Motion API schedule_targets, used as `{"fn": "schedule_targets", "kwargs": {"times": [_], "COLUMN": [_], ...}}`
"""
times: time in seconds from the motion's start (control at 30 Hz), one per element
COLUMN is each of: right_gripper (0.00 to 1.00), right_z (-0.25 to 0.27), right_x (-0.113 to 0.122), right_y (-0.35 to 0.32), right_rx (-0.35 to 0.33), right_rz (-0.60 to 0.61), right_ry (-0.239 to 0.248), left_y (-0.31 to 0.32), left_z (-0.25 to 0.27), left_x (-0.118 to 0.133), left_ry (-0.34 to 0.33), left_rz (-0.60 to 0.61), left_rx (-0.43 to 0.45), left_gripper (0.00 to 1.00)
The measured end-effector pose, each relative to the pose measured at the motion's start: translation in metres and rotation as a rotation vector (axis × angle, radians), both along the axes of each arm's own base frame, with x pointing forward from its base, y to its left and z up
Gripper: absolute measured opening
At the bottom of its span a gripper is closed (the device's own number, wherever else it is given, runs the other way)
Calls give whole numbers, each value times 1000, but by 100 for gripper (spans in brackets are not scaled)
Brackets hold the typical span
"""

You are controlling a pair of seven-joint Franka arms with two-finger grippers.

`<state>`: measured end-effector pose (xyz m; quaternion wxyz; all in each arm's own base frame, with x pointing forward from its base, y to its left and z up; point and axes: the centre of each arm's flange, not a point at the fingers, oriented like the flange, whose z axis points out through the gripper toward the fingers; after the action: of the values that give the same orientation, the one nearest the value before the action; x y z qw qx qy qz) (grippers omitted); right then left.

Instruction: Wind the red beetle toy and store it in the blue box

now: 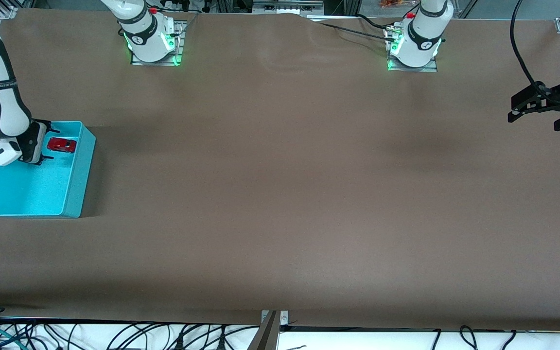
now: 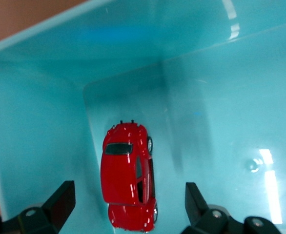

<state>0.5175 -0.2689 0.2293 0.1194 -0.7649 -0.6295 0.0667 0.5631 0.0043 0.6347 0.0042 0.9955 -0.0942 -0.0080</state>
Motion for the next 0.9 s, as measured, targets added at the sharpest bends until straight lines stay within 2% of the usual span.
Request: {"fn": "schedule_targets", "kwargs": {"times": [0.47, 0.67, 0.9], "right_gripper": [100, 100, 100], "right_z": [95, 134, 166], "right_x": [69, 84, 87], "right_y": [22, 40, 60], "right_rx": [22, 18, -9], "right_rz": [53, -17, -181], "right_ry": [-49, -50, -12], "left_y": [0, 0, 0], "left_z": [0, 0, 0], "left_x": [0, 0, 0], "left_ry": [0, 0, 0], "left_rz": [-1, 0, 1], "left_rx": [0, 0, 0], "left_gripper": [100, 100, 100]}}
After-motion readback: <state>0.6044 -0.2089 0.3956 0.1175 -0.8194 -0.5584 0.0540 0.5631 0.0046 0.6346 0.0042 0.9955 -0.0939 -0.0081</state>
